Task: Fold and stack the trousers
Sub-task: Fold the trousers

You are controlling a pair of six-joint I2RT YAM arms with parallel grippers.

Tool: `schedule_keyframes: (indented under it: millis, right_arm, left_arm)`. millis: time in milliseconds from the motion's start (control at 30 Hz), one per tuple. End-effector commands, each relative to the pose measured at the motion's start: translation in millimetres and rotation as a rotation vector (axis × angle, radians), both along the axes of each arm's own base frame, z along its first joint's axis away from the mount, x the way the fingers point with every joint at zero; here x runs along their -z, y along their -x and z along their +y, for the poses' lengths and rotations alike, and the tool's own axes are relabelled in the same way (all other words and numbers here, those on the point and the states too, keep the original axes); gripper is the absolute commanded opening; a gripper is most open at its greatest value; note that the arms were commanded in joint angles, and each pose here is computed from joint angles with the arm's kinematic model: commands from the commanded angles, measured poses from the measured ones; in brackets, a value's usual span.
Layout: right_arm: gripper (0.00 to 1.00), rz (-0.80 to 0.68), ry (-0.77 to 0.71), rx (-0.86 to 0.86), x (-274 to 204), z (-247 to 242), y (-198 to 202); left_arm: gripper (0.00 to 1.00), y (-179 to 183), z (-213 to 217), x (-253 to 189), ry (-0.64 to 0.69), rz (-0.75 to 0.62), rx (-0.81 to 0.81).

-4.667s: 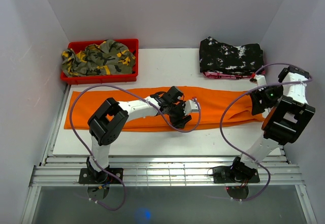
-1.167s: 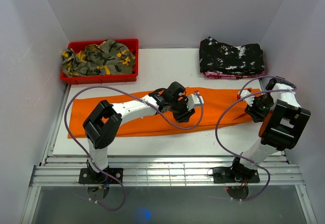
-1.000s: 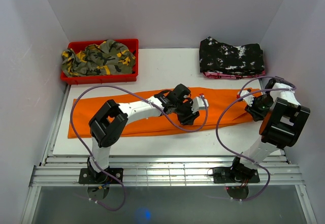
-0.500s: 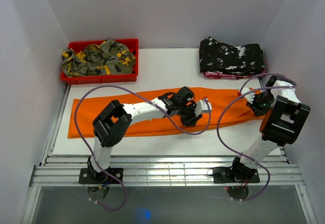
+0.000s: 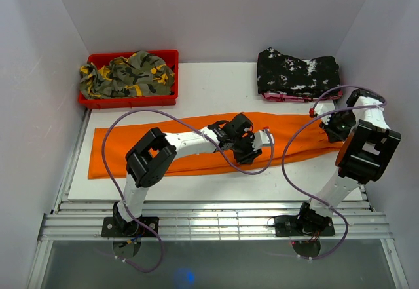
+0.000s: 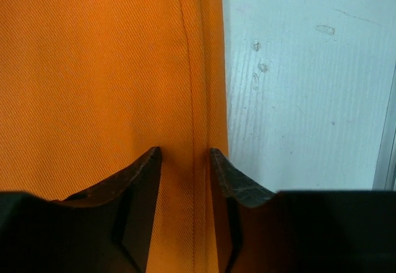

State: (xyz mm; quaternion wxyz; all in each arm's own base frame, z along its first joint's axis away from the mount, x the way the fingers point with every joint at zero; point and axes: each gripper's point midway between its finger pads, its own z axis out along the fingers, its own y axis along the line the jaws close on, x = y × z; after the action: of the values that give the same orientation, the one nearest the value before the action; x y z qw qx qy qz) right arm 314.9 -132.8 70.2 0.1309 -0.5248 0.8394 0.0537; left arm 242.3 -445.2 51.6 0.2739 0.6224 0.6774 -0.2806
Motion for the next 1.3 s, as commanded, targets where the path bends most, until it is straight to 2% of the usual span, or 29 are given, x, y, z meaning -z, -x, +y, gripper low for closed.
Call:
schedule_keyframes:
  millis: [0,133,167,300,433,567,700,900,1067,1167,1200,1233,1267]
  right_arm:
    - [0.08,-0.028,-0.027,0.012,-11.5,2.6,-10.7]
    - [0.08,-0.024,-0.024,0.01,-10.8,1.8,-10.5]
    - [0.08,-0.022,-0.021,0.007,-10.3,1.3,-10.3]
    - [0.08,-0.021,-0.02,0.006,-10.2,1.1,-9.9]
    - [0.08,-0.03,-0.019,0.006,-12.5,0.9,-11.8]
    - [0.08,-0.066,-0.006,0.005,-23.3,-2.1,-17.2]
    - [0.08,-0.106,-0.001,-0.016,-36.6,0.1,-19.6]
    - [0.08,-0.081,0.018,-0.054,-24.7,0.3,-7.0]
    - [0.08,-0.066,0.012,-0.045,-8.0,-0.4,-9.3]
    - [0.08,-0.047,0.016,-0.039,-1.3,-2.2,-7.7]
    - [0.12,-0.035,0.013,-0.041,0.9,-1.5,-6.1]
    - [0.19,-0.033,0.011,-0.04,0.1,-0.9,-5.6]
    - [0.39,-0.024,0.003,-0.04,0.7,0.9,-2.9]
  left_arm:
    - [0.45,-9.5,-6.8,-10.7,0.019,-0.051,-0.008]
    - [0.25,-8.8,-7.8,-13.2,0.028,-0.05,-0.006]
    - [0.16,-9.1,-8.3,-15.9,0.035,-0.054,-0.007]
    - [0.0,-10.5,-8.9,-22.7,0.047,-0.067,-0.009]
    - [0.0,-11.2,-9.5,-35.8,0.067,-0.085,-0.005]
    - [0.0,-3.2,-6.4,-71.9,0.117,-0.096,0.015]
    - [0.0,13.3,5.6,-78.0,0.117,-0.059,0.041]
    - [0.0,42.6,18.0,-51.7,0.079,0.06,0.095]
    - [0.0,57.7,14.2,-7.0,0.004,0.151,0.113]
    - [0.18,57.7,15.7,21.3,-0.059,0.212,0.067]
    - [0.29,55.2,12.4,20.3,-0.061,0.213,0.062]
    - [0.33,54.3,12.9,23.1,-0.073,0.214,0.058]
    - [0.38,51.9,12.5,19.7,-0.071,0.204,0.048]
